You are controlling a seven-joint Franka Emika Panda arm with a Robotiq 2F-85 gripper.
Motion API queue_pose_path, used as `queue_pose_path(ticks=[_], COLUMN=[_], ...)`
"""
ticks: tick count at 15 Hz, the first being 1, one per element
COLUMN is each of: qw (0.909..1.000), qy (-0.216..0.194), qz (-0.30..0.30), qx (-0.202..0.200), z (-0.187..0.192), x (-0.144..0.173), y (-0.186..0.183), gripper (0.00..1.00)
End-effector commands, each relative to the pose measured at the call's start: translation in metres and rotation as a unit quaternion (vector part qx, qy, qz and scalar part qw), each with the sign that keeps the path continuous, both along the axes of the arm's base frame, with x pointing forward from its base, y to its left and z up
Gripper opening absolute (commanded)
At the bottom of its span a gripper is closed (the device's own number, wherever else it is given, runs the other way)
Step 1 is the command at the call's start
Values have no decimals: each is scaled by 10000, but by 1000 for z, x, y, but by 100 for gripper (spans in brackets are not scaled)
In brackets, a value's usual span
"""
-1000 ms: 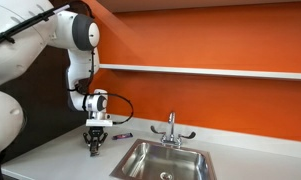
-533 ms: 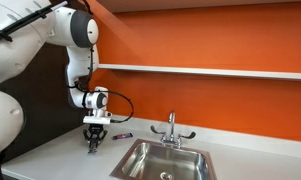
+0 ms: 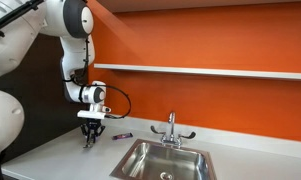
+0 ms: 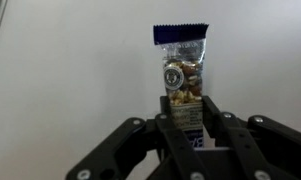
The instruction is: Move the silver object to the left side of the first shelf
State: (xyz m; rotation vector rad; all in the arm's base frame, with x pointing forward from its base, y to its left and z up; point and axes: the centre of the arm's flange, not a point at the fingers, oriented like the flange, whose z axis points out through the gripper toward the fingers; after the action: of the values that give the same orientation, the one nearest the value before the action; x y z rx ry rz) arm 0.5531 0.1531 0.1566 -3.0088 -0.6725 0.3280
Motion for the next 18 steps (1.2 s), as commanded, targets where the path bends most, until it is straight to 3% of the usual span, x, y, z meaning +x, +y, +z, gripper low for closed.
queue_pose_path(ticks=[1,7,18], qw=[9979,9895,9636], qy=[93,12,-440], qz=[-630,-1426,-2584], qx=[-84,-226,-529], z=[28,60,140], x=[-24,-49,-75], y=[-2,-1,1], gripper=[10,10,10])
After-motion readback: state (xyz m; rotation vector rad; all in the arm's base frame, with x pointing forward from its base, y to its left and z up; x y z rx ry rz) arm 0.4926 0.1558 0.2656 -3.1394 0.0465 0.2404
